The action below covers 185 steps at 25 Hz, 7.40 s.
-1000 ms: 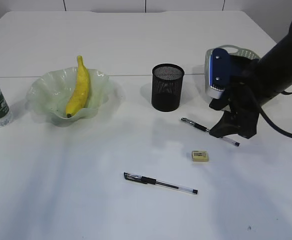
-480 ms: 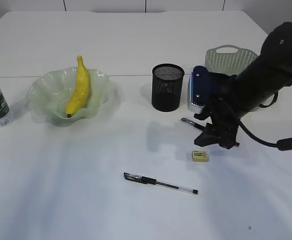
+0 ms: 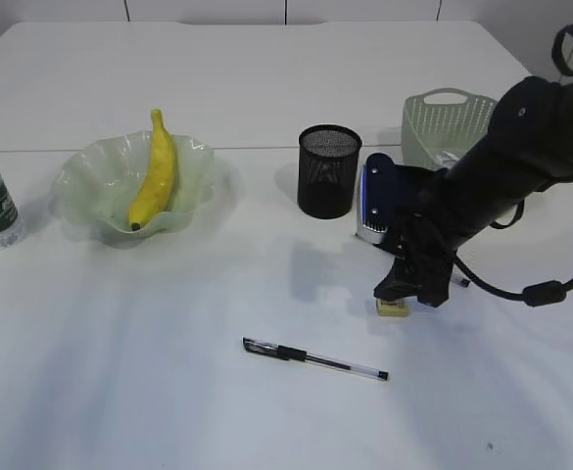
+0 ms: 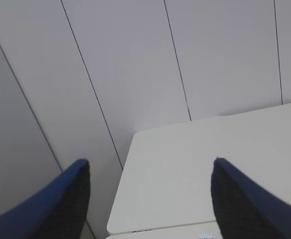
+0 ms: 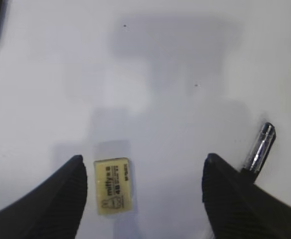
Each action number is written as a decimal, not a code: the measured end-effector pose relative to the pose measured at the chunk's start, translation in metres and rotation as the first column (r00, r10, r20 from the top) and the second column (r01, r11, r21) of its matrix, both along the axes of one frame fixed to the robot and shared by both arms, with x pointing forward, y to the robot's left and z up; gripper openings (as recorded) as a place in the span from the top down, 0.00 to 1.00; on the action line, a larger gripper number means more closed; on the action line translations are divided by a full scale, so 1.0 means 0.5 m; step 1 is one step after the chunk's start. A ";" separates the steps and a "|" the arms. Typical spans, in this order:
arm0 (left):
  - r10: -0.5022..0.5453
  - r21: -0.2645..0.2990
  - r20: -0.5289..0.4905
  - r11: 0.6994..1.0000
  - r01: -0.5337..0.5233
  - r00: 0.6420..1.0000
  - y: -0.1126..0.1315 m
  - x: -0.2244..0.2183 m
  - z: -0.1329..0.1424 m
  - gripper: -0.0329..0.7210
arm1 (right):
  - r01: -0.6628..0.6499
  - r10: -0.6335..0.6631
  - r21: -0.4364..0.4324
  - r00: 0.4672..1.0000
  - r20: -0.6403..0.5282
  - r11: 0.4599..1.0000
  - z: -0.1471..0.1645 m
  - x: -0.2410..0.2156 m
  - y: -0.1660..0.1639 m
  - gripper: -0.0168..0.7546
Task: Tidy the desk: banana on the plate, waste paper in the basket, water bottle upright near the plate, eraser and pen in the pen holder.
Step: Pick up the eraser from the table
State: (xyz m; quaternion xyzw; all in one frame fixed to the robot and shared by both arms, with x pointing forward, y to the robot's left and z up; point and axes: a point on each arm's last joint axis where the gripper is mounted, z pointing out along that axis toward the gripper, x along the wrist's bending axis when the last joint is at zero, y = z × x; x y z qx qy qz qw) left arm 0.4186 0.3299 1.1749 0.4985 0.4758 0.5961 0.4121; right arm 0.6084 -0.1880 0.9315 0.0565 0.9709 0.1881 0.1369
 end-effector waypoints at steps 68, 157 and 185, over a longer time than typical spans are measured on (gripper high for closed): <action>0.026 0.041 -0.066 0.999 -0.024 0.997 0.004 -0.001 -0.011 0.26 | -0.024 0.022 -0.030 0.997 -0.074 0.999 -0.077 0.007 0.002 0.33; 0.030 0.068 -0.071 0.997 -0.025 0.997 0.005 -0.001 -0.011 0.27 | 0.064 -0.053 0.027 0.958 -0.283 0.998 -0.086 -0.018 0.012 0.69; 0.031 0.068 -0.073 0.997 -0.026 0.997 0.005 -0.001 -0.011 0.27 | 0.099 -0.077 0.060 0.953 -0.293 0.993 -0.084 -0.016 0.017 0.69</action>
